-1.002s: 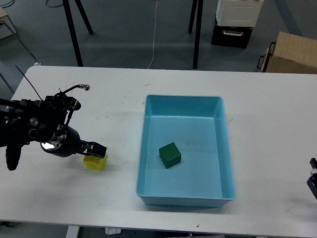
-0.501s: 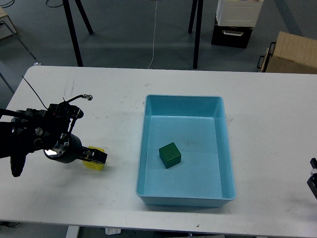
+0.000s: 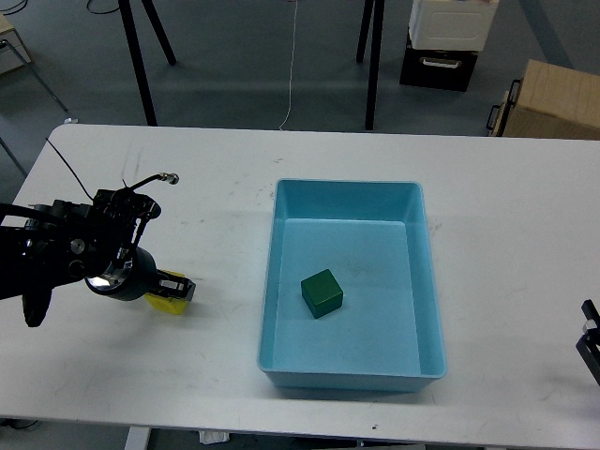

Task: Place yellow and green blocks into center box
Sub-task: 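Lift the yellow cube and carry it over the bin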

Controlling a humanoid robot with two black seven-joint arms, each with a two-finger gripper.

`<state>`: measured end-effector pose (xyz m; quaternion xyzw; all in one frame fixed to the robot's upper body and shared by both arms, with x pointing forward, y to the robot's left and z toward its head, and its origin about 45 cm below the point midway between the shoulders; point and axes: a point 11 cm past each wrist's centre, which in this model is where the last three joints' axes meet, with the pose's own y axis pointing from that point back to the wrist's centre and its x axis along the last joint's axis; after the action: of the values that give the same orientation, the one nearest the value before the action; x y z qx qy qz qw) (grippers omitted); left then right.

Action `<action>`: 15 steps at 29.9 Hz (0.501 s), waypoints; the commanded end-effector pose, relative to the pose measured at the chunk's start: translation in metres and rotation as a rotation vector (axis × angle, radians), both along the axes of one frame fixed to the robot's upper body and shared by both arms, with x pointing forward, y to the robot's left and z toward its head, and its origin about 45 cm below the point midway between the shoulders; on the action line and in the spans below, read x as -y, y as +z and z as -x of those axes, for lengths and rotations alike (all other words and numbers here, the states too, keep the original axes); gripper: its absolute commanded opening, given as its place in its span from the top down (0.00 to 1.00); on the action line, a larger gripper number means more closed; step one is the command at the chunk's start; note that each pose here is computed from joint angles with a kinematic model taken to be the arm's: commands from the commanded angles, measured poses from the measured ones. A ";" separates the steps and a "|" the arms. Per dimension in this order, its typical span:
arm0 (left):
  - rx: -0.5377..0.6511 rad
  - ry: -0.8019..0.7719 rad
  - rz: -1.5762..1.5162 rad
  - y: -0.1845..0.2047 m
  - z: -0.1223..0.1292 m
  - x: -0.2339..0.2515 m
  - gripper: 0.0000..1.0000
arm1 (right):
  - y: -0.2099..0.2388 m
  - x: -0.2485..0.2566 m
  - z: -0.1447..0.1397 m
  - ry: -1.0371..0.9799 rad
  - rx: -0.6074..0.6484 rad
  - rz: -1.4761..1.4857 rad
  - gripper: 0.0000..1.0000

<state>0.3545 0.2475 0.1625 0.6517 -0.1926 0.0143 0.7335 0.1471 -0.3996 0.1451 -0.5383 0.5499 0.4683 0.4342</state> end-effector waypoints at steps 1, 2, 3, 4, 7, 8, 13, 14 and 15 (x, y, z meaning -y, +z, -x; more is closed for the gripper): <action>0.070 -0.017 0.058 0.029 -0.018 0.022 1.00 | 0.000 -0.001 -0.001 0.004 0.001 -0.002 0.00; 0.105 -0.033 0.077 0.045 -0.027 0.033 1.00 | -0.001 -0.003 -0.001 0.010 -0.001 -0.003 0.00; 0.133 -0.055 0.096 0.062 -0.033 0.046 1.00 | -0.001 -0.004 -0.001 0.012 0.000 -0.006 0.00; 0.148 -0.073 0.115 0.075 -0.036 0.059 1.00 | -0.001 -0.004 -0.001 0.013 0.000 -0.005 0.00; 0.182 -0.116 0.186 0.117 -0.043 0.100 1.00 | -0.001 -0.004 -0.001 0.011 -0.001 -0.005 0.00; 0.194 -0.144 0.204 0.131 -0.044 0.119 1.00 | -0.001 -0.004 -0.001 0.011 -0.003 -0.004 0.00; 0.208 -0.314 0.217 0.155 -0.025 0.197 1.00 | -0.002 -0.003 0.000 0.009 -0.006 -0.002 0.00; 0.197 -0.344 0.205 0.150 -0.019 0.207 1.00 | -0.002 -0.002 0.001 0.005 -0.007 -0.002 0.00; 0.189 -0.364 0.191 0.144 -0.015 0.213 1.00 | -0.002 -0.001 0.001 0.004 -0.008 -0.001 0.00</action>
<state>0.3838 0.0641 0.3144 0.5301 -0.3535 -0.0012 0.7707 0.1469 -0.3969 0.1433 -0.5384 0.5484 0.4725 0.4314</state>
